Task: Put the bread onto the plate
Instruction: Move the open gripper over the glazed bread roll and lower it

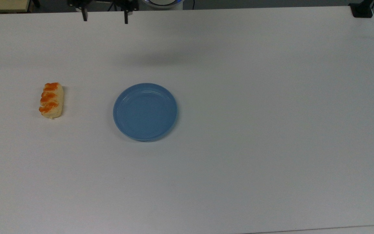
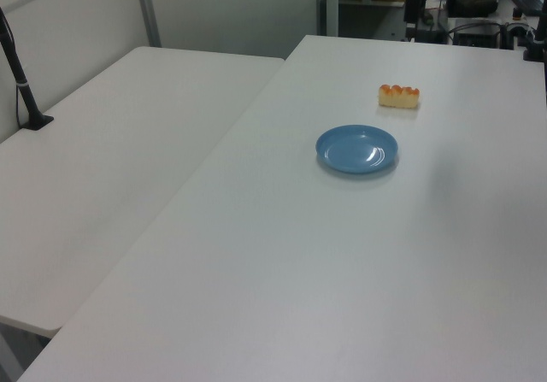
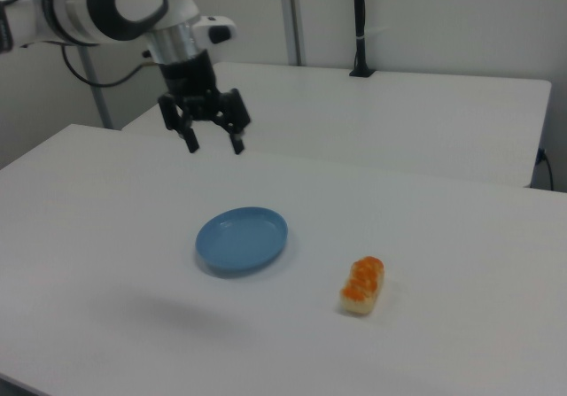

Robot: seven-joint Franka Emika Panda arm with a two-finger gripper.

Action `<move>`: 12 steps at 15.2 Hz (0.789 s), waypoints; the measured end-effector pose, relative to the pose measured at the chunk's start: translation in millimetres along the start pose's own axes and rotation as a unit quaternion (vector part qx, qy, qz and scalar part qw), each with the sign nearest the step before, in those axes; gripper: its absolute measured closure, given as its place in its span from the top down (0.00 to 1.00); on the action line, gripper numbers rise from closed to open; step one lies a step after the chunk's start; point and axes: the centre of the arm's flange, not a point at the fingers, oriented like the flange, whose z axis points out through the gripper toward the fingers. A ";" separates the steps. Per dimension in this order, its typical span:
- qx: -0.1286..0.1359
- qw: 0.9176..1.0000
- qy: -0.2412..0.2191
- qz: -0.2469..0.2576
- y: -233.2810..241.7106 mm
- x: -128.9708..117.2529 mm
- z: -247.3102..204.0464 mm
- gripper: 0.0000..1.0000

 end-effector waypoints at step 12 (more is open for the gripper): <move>-0.018 1.000 0.010 -0.002 167.0 10.5 144.4 0.98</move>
